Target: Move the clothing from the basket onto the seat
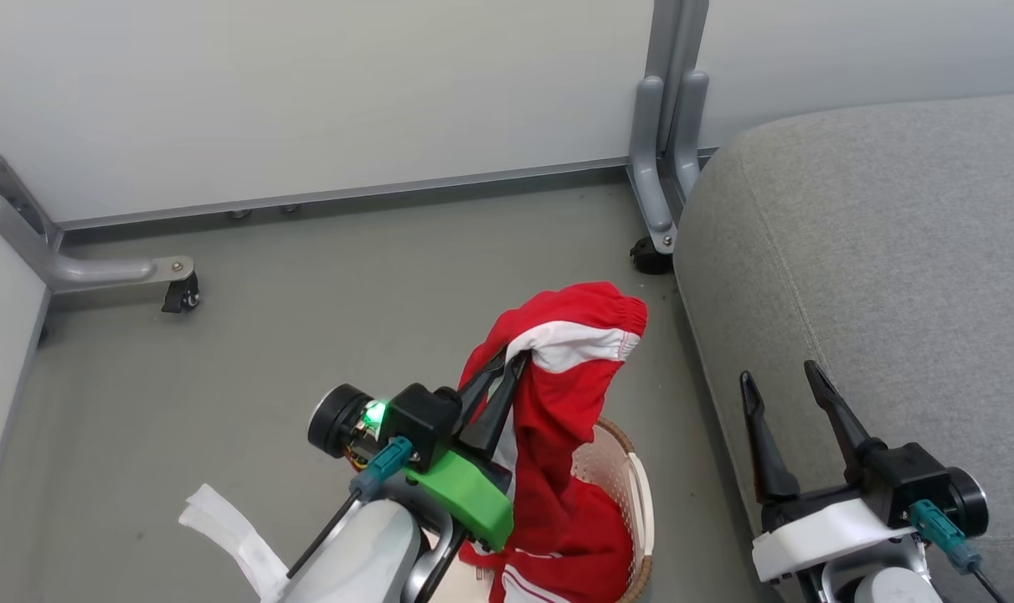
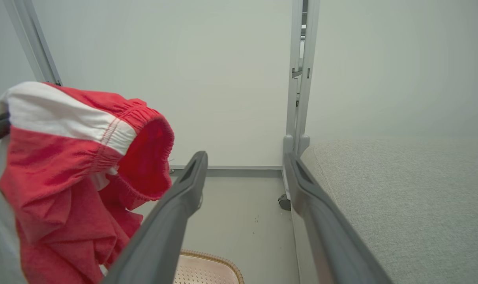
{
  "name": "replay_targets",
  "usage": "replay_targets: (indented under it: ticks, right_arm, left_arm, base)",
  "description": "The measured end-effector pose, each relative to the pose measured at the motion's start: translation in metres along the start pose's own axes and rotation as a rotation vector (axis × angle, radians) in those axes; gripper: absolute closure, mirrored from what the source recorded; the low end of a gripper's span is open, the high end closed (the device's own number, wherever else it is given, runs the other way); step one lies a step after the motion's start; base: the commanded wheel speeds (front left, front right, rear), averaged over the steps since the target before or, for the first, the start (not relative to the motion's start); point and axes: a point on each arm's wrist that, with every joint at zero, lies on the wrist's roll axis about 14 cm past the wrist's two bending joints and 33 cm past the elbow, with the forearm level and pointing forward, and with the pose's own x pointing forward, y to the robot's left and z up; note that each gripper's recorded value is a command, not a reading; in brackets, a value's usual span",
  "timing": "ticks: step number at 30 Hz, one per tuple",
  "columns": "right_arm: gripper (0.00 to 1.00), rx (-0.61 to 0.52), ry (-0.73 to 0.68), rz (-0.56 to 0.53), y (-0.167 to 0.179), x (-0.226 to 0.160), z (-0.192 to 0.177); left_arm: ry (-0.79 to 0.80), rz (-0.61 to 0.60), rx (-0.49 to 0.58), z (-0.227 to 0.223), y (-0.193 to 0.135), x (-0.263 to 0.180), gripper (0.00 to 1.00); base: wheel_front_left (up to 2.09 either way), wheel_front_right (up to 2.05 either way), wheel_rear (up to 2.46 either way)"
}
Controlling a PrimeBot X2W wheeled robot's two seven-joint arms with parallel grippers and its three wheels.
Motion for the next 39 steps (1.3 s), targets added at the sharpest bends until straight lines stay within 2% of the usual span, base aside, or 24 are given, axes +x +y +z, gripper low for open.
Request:
replay_targets:
  ticks: [4,12,23,25,26,27,28,39]
  right_arm:
    - [0.0,0.016,0.016,0.054,0.018,0.002,-0.006]
    - [0.0,0.073,0.091,0.287,0.095,-0.002,-0.028]
    - [0.0,0.064,0.035,0.346,0.11,0.012,-0.011]
    - [0.0,0.066,0.031,0.363,0.116,0.012,-0.009]
    - [0.22,0.064,0.033,0.372,0.118,0.011,-0.01]
    - [0.83,0.064,0.032,0.376,0.119,0.011,-0.009]
    - [1.0,0.064,0.034,0.383,0.12,0.01,-0.01]
    - [1.0,0.072,0.047,0.387,0.12,0.003,-0.013]
  left_arm:
    - [-0.016,-0.008,-0.008,0.005,-0.001,0.003,1.0]
    - [-0.08,-0.062,-0.049,0.026,-0.015,0.014,1.0]
    - [-0.11,-0.163,-0.086,0.052,-0.05,0.019,1.0]
    - [-0.12,-0.185,-0.109,0.058,-0.058,0.018,0.94]
    - [-0.118,-0.193,-0.116,0.059,-0.061,0.017,0.93]
    - [-0.116,-0.198,-0.116,0.059,-0.063,0.017,0.95]
    - [-0.114,-0.203,-0.115,0.059,-0.065,0.016,1.0]
    - [-0.085,-0.164,-0.08,0.049,-0.058,0.013,1.0]
  base:
    - [0.0,0.0,0.0]
    - [0.0,0.0,0.0]
    - [0.0,0.0,0.0]
    - [0.0,0.0,0.0]
    - [0.0,0.0,0.0]
    - [0.0,0.0,0.0]
    - [0.0,0.0,0.0]
    - [0.0,0.0,0.0]
